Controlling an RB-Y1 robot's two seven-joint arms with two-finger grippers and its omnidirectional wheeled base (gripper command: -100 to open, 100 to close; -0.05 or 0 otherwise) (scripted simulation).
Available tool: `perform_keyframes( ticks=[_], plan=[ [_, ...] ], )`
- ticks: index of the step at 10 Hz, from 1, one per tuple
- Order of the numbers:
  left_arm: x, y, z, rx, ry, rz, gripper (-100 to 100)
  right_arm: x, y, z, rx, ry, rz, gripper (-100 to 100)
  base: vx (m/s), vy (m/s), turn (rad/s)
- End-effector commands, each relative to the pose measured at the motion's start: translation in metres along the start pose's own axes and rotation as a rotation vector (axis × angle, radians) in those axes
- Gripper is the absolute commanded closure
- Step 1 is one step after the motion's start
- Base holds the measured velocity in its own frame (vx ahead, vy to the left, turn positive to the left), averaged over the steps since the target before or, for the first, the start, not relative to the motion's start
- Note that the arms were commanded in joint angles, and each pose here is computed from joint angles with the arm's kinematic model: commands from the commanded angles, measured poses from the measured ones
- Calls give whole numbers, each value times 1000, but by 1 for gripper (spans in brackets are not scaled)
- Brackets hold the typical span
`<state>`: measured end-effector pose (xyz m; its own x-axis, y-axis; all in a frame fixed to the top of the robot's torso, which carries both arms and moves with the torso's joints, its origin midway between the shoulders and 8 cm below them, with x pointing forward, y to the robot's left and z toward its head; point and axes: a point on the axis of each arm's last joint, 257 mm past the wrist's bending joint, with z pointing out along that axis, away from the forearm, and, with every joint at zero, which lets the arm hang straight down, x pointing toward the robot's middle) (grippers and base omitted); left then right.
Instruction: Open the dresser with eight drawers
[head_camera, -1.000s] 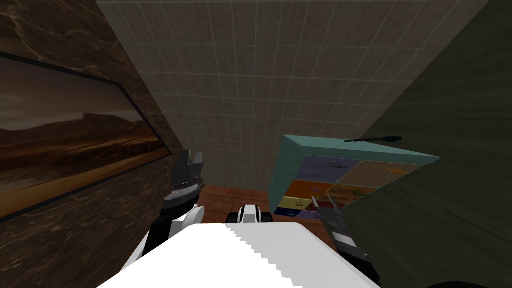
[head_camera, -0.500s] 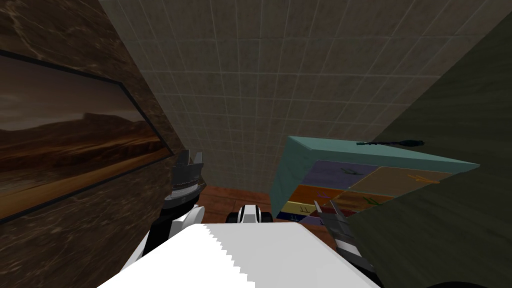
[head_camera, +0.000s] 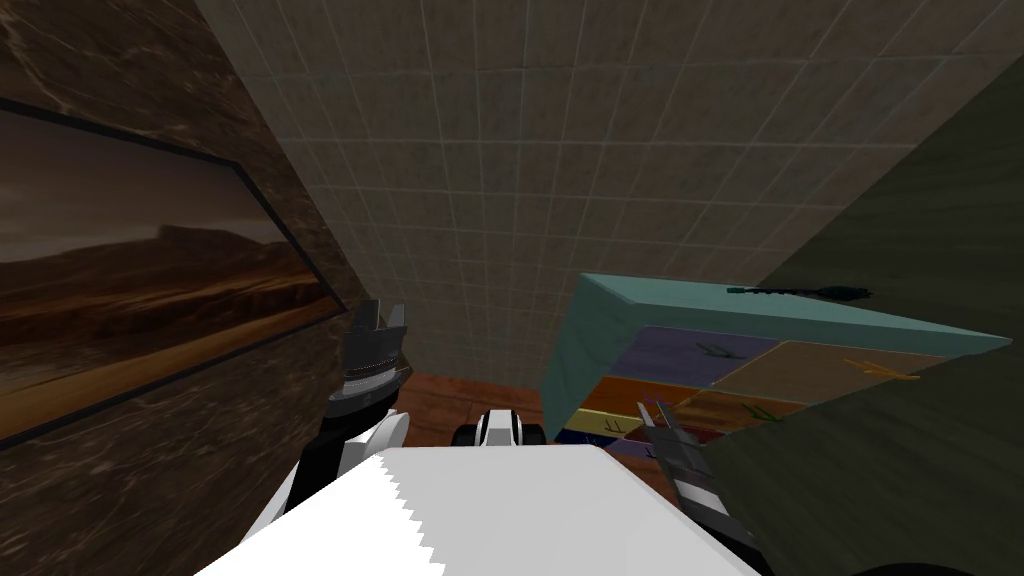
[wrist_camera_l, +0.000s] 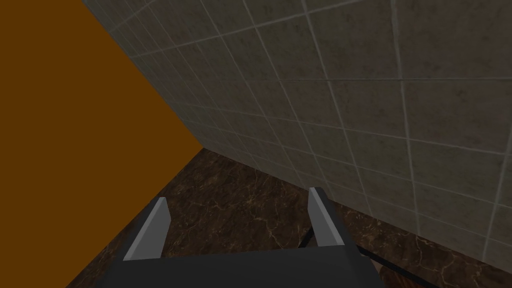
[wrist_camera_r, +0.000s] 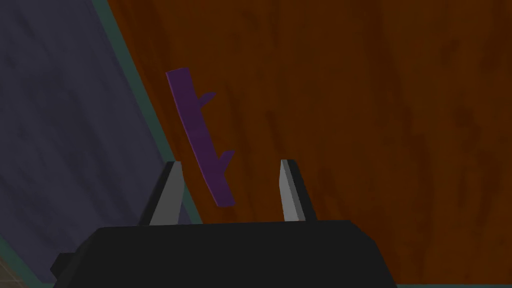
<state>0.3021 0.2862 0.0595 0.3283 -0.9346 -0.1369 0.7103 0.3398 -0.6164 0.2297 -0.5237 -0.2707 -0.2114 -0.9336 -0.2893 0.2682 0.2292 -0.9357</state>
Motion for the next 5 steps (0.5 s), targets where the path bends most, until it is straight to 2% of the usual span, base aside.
perform_keyframes(
  ticks=[1, 3, 4, 5],
  plan=[
    [0, 0, 0, 0, 0, 0, 0, 0, -4, -3, 0, -8, 2, 100, -175, 26, -33],
    [0, 0, 0, 0, 0, 0, 0, 0, -7, -5, -1, -15, 4, 100, -185, 20, -29],
    [0, 0, 0, 0, 0, 0, 0, 0, -6, -4, -1, -13, 3, 100, -84, 5, -12],
    [0, 0, 0, 0, 0, 0, 0, -7, -5, 4, -20, -52, 4, -100, 32, 1, 203]
  ],
)
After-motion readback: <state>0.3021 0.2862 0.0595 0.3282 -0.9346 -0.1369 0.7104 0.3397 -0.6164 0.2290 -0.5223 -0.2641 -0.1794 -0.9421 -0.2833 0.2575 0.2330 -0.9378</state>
